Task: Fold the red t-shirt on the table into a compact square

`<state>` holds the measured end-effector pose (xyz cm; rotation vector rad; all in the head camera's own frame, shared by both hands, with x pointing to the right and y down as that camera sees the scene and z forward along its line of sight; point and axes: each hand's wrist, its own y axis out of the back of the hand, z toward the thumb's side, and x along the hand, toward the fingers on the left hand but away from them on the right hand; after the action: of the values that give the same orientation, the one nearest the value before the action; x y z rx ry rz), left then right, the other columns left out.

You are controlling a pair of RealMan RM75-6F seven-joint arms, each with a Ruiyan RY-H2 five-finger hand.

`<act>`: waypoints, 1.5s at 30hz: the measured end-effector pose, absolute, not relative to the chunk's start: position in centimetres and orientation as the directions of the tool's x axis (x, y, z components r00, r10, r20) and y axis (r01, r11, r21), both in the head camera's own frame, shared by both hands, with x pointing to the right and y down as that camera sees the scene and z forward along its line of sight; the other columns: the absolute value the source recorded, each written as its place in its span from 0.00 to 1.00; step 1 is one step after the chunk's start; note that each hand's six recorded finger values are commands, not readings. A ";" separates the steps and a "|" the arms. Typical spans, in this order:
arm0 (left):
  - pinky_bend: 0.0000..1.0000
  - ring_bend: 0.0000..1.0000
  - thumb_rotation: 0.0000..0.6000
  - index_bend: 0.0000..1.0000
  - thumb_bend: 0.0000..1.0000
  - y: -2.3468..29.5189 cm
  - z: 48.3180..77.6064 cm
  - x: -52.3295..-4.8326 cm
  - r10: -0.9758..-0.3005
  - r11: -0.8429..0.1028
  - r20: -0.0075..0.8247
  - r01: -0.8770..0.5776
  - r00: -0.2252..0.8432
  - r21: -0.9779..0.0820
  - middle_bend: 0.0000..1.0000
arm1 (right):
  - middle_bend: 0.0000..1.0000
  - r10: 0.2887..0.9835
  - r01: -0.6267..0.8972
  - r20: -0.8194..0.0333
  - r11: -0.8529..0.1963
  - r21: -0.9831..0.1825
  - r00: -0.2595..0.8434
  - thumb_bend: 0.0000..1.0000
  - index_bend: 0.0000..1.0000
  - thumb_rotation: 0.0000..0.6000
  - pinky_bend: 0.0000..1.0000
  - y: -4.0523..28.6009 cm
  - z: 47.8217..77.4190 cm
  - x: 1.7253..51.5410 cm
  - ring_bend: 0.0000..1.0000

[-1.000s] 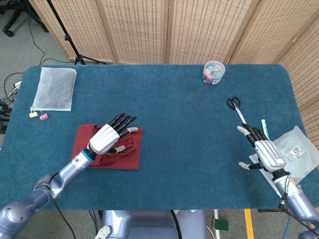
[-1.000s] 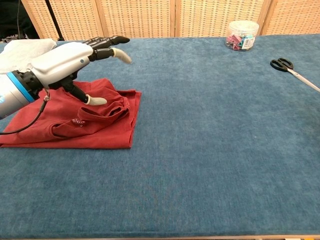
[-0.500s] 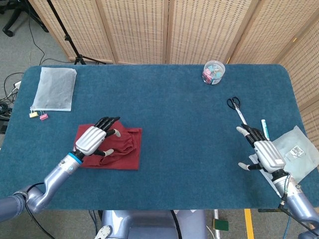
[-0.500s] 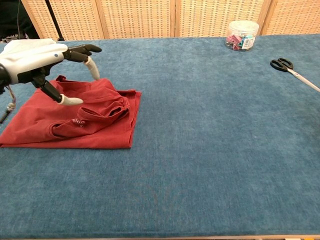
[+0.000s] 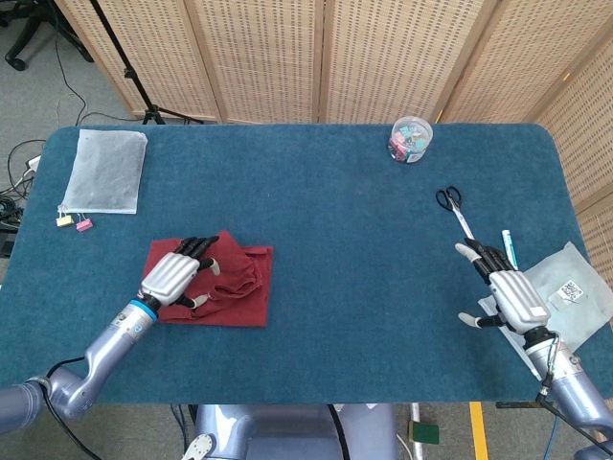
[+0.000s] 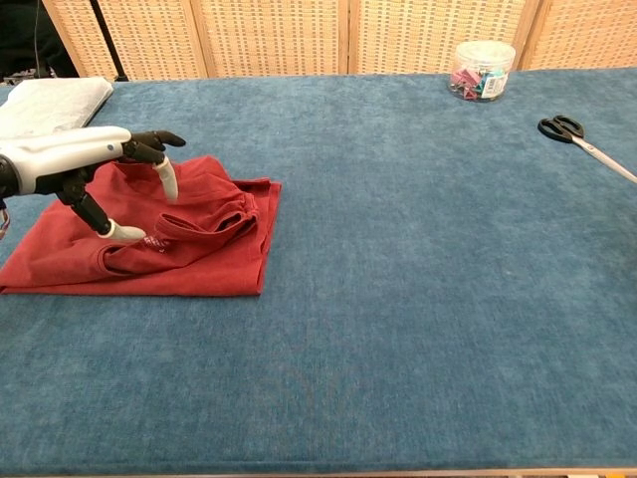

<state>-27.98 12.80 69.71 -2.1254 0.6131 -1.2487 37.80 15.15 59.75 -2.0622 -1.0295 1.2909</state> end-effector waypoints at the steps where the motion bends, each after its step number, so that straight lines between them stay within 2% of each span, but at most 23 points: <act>1: 0.00 0.00 1.00 0.43 0.28 12.9 69.8 -27.9 -0.645 -0.719 0.614 -0.088 0.454 -0.690 0.00 | 0.00 0.805 0.337 -0.529 -0.592 -0.732 0.266 0.00 0.00 1.00 0.00 15.1 59.7 37.8 0.00; 11: 0.00 0.00 1.00 0.46 0.33 13.4 70.5 -27.4 -0.633 -0.726 0.624 -0.072 0.459 -0.684 0.00 | 0.00 0.805 0.336 -0.530 -0.593 -0.731 0.267 0.00 0.00 1.00 0.00 15.2 59.8 37.8 0.00; 28: 0.00 0.00 1.00 0.61 0.36 14.1 71.1 -26.4 -0.622 -0.726 0.617 -0.060 0.483 -0.685 0.00 | 0.00 0.806 0.337 -0.528 -0.591 -0.733 0.267 0.00 0.00 1.00 0.00 15.1 59.7 37.9 0.00; 45: 0.00 0.00 1.00 0.64 0.40 14.9 70.3 -24.7 -0.615 -0.717 0.576 -0.079 0.539 -0.692 0.00 | 0.00 0.806 0.335 -0.528 -0.591 -0.734 0.267 0.00 0.00 1.00 0.00 15.1 59.6 37.9 0.00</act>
<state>-24.66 14.89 70.34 -2.1660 0.5584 -1.1377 37.86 15.15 59.64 -2.0592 -1.0284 1.2898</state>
